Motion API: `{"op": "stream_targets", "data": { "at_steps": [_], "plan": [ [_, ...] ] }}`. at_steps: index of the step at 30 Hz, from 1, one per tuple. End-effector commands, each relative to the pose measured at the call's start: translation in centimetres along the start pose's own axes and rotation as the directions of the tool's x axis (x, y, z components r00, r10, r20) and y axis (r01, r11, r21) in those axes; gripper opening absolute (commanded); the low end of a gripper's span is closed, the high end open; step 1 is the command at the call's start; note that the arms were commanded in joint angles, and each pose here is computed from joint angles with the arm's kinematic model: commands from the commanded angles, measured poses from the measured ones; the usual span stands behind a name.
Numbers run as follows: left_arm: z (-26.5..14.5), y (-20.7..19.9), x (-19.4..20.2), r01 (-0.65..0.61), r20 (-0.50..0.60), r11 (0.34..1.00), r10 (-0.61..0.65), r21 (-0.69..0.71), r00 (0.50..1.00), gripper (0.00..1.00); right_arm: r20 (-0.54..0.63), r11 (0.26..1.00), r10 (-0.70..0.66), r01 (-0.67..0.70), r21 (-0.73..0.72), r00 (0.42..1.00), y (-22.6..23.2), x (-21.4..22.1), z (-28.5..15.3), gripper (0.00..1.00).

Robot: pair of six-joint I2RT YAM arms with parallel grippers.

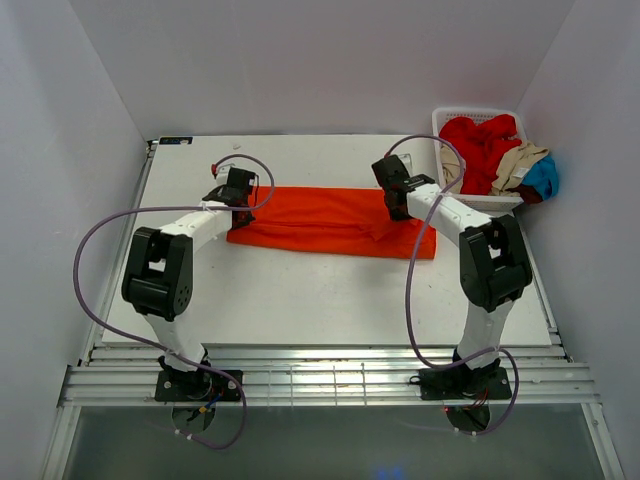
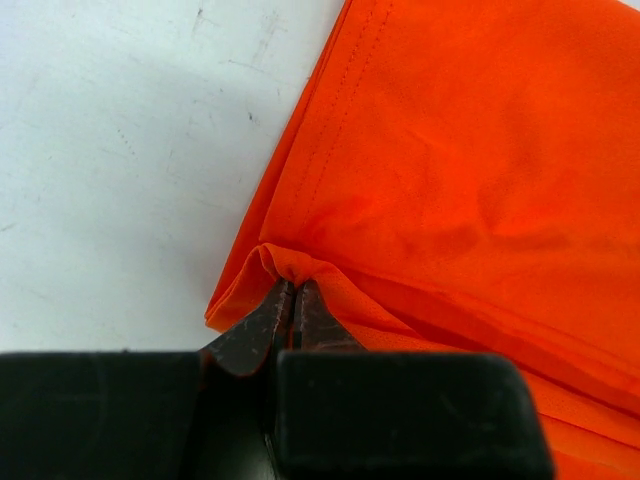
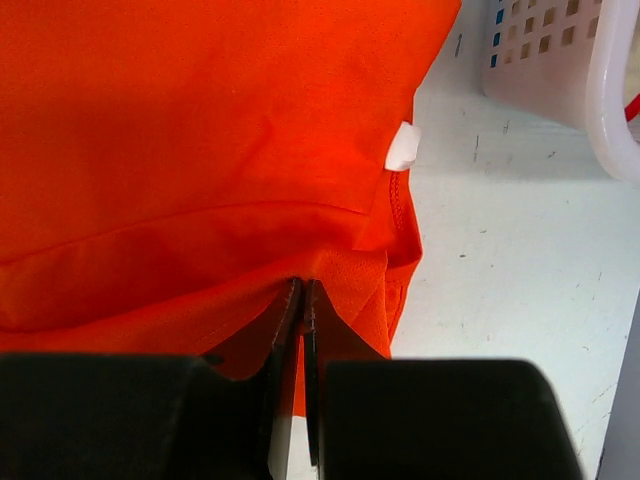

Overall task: Fold and stack the t-shirts
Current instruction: Fold the other side of the tshirt into a rectangle

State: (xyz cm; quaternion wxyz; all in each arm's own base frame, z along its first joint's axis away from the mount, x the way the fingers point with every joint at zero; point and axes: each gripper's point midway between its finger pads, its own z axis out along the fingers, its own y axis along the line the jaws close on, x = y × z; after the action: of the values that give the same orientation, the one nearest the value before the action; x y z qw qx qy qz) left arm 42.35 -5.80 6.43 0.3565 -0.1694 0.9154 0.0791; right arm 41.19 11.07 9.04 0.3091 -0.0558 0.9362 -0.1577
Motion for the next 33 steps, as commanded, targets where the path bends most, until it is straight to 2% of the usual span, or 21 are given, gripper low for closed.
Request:
{"op": "stream_targets", "data": {
  "at_steps": [1,7,21,24,25,30,31,32,33],
  "plan": [
    [0.7,-0.4,-1.3,-0.001,0.015,1.000,0.001,0.011,1.000,0.03,0.032,1.000,0.001,-0.001,0.008,0.999,-0.3,-2.2,0.3,0.08],
    [1.7,-0.3,-1.1,0.003,0.003,1.000,-0.003,0.009,1.000,0.00,0.028,1.000,0.007,-0.008,0.020,1.000,-1.1,-2.6,0.9,0.08],
    [3.7,-0.5,-1.8,0.016,-0.010,1.000,-0.016,0.012,1.000,0.01,-0.009,0.999,-0.001,0.001,0.040,1.000,-1.6,-3.1,4.0,0.08],
    [3.6,-1.1,-3.0,0.023,0.015,0.999,-0.024,0.026,1.000,0.08,-0.010,0.999,-0.003,0.004,0.051,1.000,-1.5,-3.2,5.0,0.08],
    [3.4,-1.4,-3.8,0.030,0.034,0.999,-0.031,0.034,0.999,0.14,0.000,0.998,0.003,-0.003,0.056,1.000,-1.4,-3.5,5.5,0.08],
    [1.6,-1.6,-7.9,0.067,0.139,0.997,-0.073,0.046,0.988,0.24,0.061,0.996,0.029,-0.034,0.084,0.998,-2.2,-5.3,5.9,0.10],
    [0.7,-1.7,-9.3,0.082,0.176,0.995,-0.091,0.057,0.980,0.25,0.088,0.995,0.035,-0.043,0.087,0.996,-2.4,-6.2,5.5,0.13],
    [0.0,-1.6,-10.5,0.095,0.209,0.994,-0.105,0.056,0.972,0.26,0.112,0.994,0.044,-0.055,0.097,0.993,-2.8,-7.0,5.1,0.22],
    [-0.6,-1.5,-11.4,0.104,0.234,0.993,-0.115,0.060,0.965,0.27,0.129,0.993,0.048,-0.062,0.102,0.990,-3.1,-7.7,4.8,0.26]
  ]
}}
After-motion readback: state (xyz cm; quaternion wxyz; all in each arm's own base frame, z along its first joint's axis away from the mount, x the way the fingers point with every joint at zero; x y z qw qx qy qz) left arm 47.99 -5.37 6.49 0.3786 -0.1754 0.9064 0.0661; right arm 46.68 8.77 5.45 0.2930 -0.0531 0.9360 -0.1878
